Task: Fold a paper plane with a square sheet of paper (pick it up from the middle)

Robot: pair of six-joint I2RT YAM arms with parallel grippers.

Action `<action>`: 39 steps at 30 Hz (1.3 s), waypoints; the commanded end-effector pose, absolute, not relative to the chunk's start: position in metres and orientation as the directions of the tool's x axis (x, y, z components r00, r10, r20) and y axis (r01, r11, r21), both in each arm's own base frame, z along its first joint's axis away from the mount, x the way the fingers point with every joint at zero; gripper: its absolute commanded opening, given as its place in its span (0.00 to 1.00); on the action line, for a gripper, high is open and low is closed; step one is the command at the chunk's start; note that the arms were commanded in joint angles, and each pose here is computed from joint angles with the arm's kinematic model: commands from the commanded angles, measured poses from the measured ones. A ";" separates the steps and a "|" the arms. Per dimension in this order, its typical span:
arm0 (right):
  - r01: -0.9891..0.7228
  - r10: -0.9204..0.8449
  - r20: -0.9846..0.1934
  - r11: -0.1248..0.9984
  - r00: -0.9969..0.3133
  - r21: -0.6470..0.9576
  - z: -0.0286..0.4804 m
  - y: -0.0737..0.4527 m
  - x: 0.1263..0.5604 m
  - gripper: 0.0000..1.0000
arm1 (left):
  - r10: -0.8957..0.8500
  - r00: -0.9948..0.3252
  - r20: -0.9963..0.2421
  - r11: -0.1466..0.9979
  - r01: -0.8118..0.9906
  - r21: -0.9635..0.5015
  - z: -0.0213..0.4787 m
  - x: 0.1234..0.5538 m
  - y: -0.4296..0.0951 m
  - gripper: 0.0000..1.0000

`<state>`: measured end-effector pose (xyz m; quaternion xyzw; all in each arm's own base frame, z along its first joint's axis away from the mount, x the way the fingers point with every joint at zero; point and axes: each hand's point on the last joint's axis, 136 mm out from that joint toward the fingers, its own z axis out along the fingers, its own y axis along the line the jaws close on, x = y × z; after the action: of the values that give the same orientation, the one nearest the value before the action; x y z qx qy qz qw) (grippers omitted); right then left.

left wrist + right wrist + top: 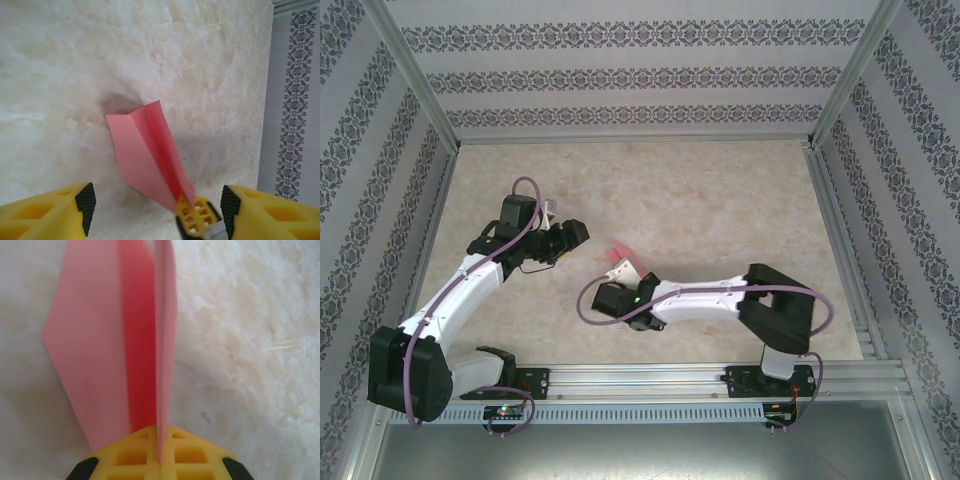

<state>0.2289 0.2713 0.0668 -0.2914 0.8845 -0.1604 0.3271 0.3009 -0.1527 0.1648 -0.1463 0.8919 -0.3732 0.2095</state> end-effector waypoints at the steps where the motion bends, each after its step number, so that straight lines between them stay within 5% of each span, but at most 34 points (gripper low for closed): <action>1: -0.363 -0.524 -0.574 0.851 -0.630 -0.378 0.090 0.266 0.237 0.00 | -0.406 -0.882 -0.239 0.665 -0.105 -0.739 0.160 0.294 -0.154 0.70; 11: -0.362 -0.353 -0.650 0.924 -0.673 -0.127 0.117 0.262 0.244 0.00 | -0.466 -0.868 -0.174 0.539 -0.122 -0.834 0.161 0.292 -0.194 0.71; 27: -0.380 -0.327 -0.678 0.922 -0.659 -0.077 0.137 0.269 0.245 0.00 | -0.395 -0.912 -0.111 0.514 -0.119 -0.849 0.139 0.306 -0.269 0.69; 39: -0.399 -0.326 -0.689 0.915 -0.647 -0.059 0.140 0.275 0.246 0.00 | -0.366 -0.926 -0.090 0.495 -0.112 -0.862 0.135 0.313 -0.286 0.46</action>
<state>0.2427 0.2714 0.1266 -0.2050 0.9118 0.0315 0.3545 0.3061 -0.2747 0.1173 -0.1582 0.8657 -0.4603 0.1167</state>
